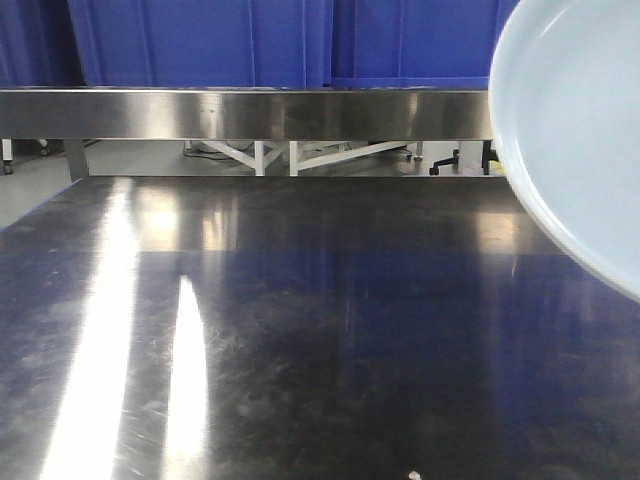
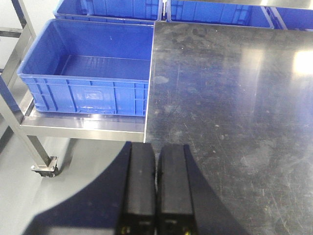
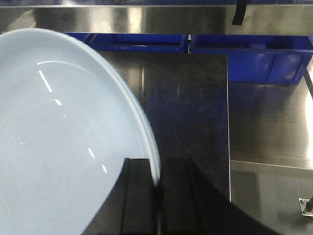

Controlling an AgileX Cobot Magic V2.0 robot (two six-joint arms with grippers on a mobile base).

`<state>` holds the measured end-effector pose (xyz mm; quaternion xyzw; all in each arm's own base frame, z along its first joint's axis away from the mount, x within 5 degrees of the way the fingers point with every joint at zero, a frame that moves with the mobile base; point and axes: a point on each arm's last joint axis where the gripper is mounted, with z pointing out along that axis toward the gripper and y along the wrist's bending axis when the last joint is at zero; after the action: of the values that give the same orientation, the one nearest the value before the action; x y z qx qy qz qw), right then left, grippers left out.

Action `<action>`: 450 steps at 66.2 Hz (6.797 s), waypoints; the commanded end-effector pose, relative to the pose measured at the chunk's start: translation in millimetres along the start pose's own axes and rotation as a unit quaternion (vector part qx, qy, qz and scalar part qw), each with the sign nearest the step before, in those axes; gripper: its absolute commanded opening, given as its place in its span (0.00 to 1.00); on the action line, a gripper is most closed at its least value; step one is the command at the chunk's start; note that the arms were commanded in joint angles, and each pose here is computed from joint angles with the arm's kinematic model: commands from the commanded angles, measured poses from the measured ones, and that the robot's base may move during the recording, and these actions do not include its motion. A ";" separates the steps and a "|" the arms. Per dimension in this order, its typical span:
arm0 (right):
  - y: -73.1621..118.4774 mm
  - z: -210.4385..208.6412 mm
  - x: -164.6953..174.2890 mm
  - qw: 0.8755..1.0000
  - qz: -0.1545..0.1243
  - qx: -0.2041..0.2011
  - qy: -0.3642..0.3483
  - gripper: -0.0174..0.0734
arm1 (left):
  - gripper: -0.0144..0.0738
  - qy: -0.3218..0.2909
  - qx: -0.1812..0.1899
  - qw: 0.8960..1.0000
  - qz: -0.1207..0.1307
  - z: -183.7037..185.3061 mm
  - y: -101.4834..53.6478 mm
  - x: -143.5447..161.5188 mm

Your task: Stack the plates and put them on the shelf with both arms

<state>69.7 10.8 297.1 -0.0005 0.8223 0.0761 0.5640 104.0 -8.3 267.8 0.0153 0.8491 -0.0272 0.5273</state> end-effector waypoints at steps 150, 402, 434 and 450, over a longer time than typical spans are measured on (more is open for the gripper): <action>1.2 -4.2 -15.5 0.999 0.005 -0.001 -0.052 0.25 | 0.26 -0.052 0.011 0.999 -0.006 -3.6 -2.4 -16.2; 1.2 -4.2 -15.6 0.999 0.005 -0.001 -0.053 0.25 | 0.26 -0.052 0.011 0.999 -0.006 -3.6 -2.4 -16.2; 1.2 -4.2 -15.5 0.999 0.005 -0.001 -0.052 0.25 | 0.26 -0.052 0.011 0.999 -0.006 -3.6 -2.4 -16.2; 1.2 -4.2 -15.5 0.999 0.005 -0.001 -0.052 0.25 | 0.26 -0.052 0.011 0.999 -0.006 -3.6 -2.4 -16.2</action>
<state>69.1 11.1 295.5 -0.0009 0.8272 0.0771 0.5566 104.0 -8.3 267.8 0.0153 0.8491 -0.0272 0.5273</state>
